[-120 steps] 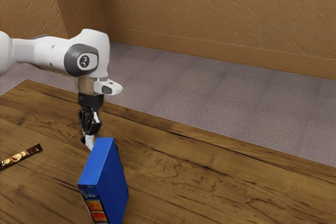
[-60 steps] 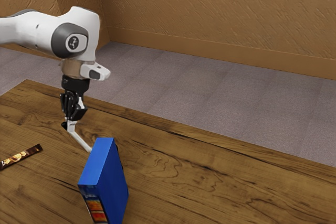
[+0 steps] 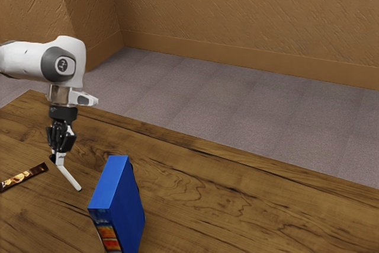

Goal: Take the marker out of the pen holder and place it to the left of the pen holder.

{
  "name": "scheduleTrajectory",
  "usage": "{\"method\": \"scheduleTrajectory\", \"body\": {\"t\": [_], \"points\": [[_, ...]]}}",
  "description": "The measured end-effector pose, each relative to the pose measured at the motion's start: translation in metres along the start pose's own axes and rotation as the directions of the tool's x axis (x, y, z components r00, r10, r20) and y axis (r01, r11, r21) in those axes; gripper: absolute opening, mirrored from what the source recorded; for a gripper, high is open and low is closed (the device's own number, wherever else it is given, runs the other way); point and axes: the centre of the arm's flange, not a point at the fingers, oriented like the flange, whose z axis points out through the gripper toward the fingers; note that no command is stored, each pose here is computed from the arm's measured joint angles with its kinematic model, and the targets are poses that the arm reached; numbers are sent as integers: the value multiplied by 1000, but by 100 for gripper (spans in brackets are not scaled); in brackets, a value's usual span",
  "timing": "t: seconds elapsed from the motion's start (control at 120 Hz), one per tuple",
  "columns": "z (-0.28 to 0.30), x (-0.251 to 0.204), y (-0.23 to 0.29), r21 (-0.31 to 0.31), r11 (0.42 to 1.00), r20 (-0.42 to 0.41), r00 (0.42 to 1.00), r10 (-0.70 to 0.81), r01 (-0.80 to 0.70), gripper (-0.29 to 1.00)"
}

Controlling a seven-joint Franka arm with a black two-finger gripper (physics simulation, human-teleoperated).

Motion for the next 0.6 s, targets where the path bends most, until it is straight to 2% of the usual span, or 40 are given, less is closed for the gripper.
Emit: {"method": "scheduleTrajectory", "body": {"t": [0.158, 0.3, 0.367, 0.433, 0.6], "points": [[5, 3, -3, -15, 1000, 2, 1000, 4, -4, 34], [-15, -3, 6, 22, 1000, -29, 1000, 0, 1, 52], [-39, -3, 19, 58, 998, -69, 997, 16, -12, 57], [-79, 0, 45, 119, 992, -136, 989, 60, -44, 60], [-165, -7, 110, 248, 964, -279, 945, 170, -100, 66]]}}
